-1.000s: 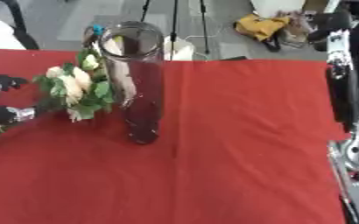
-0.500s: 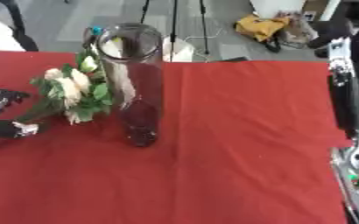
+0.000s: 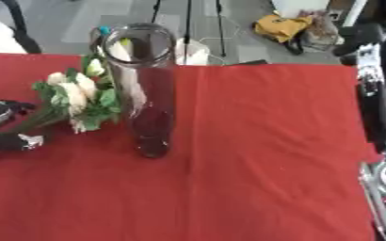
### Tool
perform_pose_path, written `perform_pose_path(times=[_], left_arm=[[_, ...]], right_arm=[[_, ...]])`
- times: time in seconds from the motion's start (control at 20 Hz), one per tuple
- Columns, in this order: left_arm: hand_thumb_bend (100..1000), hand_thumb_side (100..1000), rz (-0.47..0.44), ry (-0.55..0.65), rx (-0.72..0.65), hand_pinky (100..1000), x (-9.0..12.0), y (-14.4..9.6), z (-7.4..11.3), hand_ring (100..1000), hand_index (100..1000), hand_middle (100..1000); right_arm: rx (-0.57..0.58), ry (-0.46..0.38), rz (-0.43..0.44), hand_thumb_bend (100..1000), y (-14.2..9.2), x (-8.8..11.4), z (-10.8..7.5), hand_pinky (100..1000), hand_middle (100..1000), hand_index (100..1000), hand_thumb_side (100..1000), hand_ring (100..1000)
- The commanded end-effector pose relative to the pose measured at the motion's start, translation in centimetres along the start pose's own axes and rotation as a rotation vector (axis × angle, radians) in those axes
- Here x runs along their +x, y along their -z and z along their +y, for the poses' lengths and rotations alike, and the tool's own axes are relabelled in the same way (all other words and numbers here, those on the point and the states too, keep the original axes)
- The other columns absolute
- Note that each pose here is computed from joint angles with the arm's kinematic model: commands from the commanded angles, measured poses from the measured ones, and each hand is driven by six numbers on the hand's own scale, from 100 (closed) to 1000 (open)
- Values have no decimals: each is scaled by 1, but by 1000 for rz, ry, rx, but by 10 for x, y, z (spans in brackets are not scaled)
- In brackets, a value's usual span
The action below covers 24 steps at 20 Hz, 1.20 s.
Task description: Arrange flowers into the vase.
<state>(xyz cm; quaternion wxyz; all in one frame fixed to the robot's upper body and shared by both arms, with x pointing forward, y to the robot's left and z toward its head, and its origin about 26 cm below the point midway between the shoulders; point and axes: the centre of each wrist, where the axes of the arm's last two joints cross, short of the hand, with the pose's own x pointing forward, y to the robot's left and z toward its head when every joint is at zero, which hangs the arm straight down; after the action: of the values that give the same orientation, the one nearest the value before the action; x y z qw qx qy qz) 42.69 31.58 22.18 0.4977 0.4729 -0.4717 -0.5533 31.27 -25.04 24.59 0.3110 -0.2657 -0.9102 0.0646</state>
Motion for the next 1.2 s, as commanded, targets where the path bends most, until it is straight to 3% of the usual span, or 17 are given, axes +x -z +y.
perform_pose_path(times=[0.05, 0.85, 1.05, 1.2], left_arm=[[395, 814, 20, 1, 68, 563, -6, -1, 15, 760, 944, 787], [312, 719, 30, 16, 106, 457, -5, 9, 9, 564, 844, 666], [246, 671, 25, 7, 113, 341, -4, 9, 10, 441, 775, 566], [209, 657, 20, -1, 116, 305, -2, 9, 11, 404, 746, 532]], right_arm=[[-8, 4, -29, 100, 5, 7, -4, 679, 525, 721, 1000, 790], [-4, 9, -21, 100, 4, 6, -4, 680, 522, 719, 1000, 792], [-4, 9, -18, 100, 4, 6, -4, 681, 521, 718, 1000, 793], [-2, 10, -17, 100, 4, 6, -4, 681, 521, 718, 1000, 793]])
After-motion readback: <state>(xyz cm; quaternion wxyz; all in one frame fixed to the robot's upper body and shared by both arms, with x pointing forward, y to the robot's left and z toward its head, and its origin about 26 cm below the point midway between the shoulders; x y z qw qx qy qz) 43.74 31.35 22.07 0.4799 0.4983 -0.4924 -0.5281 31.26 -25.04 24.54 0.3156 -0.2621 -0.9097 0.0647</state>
